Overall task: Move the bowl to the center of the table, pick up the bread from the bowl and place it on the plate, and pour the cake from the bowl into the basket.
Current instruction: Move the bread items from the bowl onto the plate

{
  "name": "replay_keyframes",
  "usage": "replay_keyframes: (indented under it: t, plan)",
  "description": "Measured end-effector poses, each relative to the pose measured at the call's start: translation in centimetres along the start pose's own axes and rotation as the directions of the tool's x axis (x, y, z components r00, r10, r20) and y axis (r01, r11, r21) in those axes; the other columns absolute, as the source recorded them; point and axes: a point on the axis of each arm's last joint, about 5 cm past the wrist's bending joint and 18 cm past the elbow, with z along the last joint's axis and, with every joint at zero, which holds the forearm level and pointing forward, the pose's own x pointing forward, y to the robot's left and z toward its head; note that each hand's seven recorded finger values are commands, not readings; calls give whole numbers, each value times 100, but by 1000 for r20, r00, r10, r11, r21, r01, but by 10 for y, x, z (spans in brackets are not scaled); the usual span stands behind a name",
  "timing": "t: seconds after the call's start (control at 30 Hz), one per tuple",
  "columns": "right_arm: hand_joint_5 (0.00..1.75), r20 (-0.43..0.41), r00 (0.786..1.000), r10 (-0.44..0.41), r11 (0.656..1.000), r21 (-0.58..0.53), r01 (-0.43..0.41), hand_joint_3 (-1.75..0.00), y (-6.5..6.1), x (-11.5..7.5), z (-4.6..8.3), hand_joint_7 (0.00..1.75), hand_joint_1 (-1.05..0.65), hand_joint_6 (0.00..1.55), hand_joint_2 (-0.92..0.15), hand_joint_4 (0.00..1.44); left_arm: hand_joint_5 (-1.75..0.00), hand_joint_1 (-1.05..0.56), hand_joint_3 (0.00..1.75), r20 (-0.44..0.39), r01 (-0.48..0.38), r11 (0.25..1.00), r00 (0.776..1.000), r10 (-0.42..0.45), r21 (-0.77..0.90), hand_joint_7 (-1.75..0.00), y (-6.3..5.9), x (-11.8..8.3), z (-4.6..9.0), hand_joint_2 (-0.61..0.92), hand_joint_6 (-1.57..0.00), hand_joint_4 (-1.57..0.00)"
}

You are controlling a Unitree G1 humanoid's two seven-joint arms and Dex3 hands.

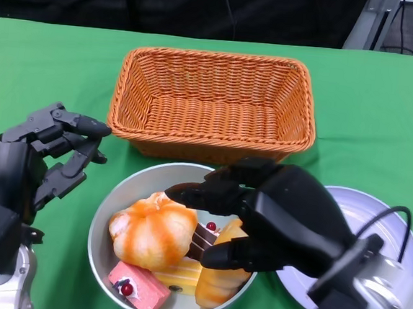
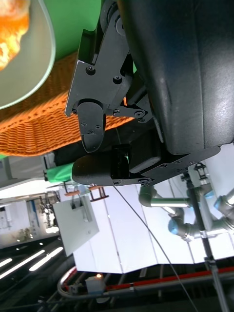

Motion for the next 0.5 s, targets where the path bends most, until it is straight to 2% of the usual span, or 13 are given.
replay_keyframes:
  t: [0.2,0.5]
  plan:
    - [11,2,998,60,997,-42,-60,0,11,10,-2,0,-77,65,-87,69,-144,-9,45,40,-18,1000,999,18,-4,-93,2,3,5,90,-89,-79]
    - [6,-7,995,97,993,-73,-97,0,31,16,-8,0,-79,65,-85,69,-143,-10,49,79,-57,998,995,58,-5,-92,4,6,10,88,-92,-81]
